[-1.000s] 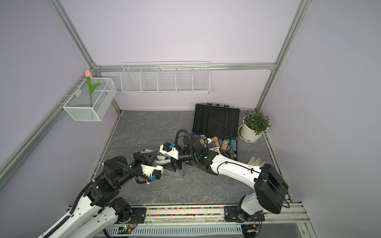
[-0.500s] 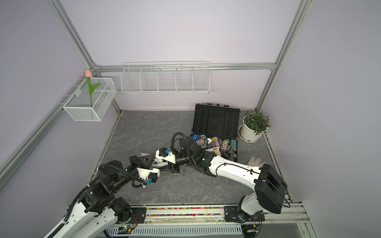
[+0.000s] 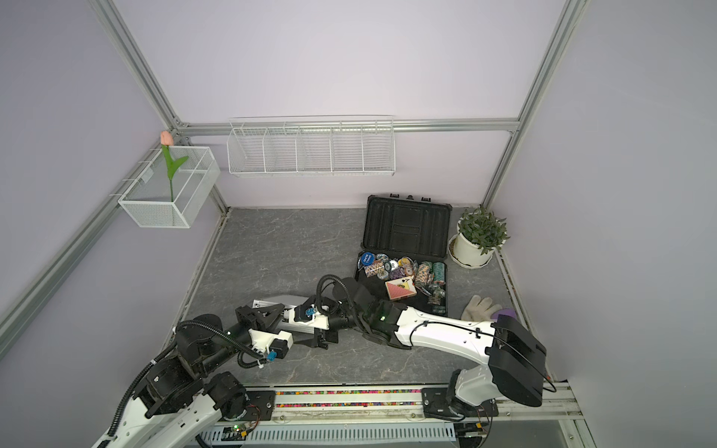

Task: Open the poker set cases
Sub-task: Place the poker set case at the center of the board.

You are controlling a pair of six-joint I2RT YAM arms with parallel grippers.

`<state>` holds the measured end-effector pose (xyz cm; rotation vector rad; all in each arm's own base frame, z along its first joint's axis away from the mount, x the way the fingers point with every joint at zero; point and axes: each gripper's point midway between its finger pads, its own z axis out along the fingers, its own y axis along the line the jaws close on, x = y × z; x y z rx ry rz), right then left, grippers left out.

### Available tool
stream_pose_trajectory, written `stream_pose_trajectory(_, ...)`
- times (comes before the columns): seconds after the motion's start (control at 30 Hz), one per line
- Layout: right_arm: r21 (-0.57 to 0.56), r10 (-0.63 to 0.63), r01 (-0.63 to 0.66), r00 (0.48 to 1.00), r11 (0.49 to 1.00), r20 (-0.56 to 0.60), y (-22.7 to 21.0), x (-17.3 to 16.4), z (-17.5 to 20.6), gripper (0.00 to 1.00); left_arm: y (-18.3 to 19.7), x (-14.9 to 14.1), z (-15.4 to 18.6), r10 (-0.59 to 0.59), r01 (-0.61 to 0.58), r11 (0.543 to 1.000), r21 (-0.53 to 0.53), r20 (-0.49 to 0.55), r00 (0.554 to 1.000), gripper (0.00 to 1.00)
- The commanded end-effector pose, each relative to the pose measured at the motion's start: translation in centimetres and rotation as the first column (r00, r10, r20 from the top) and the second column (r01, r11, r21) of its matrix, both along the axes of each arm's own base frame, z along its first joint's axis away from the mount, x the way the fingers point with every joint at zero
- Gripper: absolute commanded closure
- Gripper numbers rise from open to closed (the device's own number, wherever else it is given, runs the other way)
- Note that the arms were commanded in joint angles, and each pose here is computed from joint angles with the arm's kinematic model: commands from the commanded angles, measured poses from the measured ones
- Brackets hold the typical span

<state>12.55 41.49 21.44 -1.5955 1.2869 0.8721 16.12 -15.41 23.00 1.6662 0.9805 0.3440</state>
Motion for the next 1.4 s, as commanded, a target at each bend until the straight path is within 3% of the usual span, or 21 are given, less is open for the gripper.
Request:
stream_pose_trajectory(0.0, 0.060, -0.099, 0.094, 0.992, 0.994, 0.080, -1.3, 1.4, 0.9, 0.16, 0.3, -2.0, -1.2, -0.043, 0.044, 0.999, 0.006, -0.108, 0.993, 1.00)
stream_pose_trajectory(0.27, 0.087, -0.113, 0.105, 0.989, 0.991, 0.091, -2.0, 1.1, 1.4, 0.15, 0.1, -3.2, -4.4, -0.008, 0.004, 1.000, -0.014, -0.351, 0.936, 1.00)
stream_pose_trajectory(0.67, 0.083, -0.092, 0.086, 0.993, 0.993, 0.075, -2.4, -0.6, 1.0, 0.15, -0.2, -2.1, -8.2, 0.018, -0.021, 1.000, -0.006, -0.356, 0.934, 1.00)
stream_pose_trajectory(1.0, 0.074, -0.089, 0.083, 0.993, 0.994, 0.082, -2.6, -1.3, 1.0, 0.15, 0.3, -2.2, -8.0, 0.034, -0.054, 0.997, -0.052, -0.326, 0.945, 0.45)
stream_pose_trajectory(1.2, 0.066, -0.076, 0.071, 0.994, 0.995, 0.080, -2.4, -1.8, 0.9, 0.16, 0.5, -1.8, -7.0, 0.057, -0.088, 0.993, -0.084, -0.318, 0.946, 0.43)
stream_pose_trajectory(1.37, -0.027, -0.020, 0.024, 0.994, 0.999, 0.110, -1.6, -3.2, -1.7, 0.17, 0.8, -1.7, -6.6, 0.086, -0.123, 0.988, -0.093, -0.334, 0.939, 0.43)
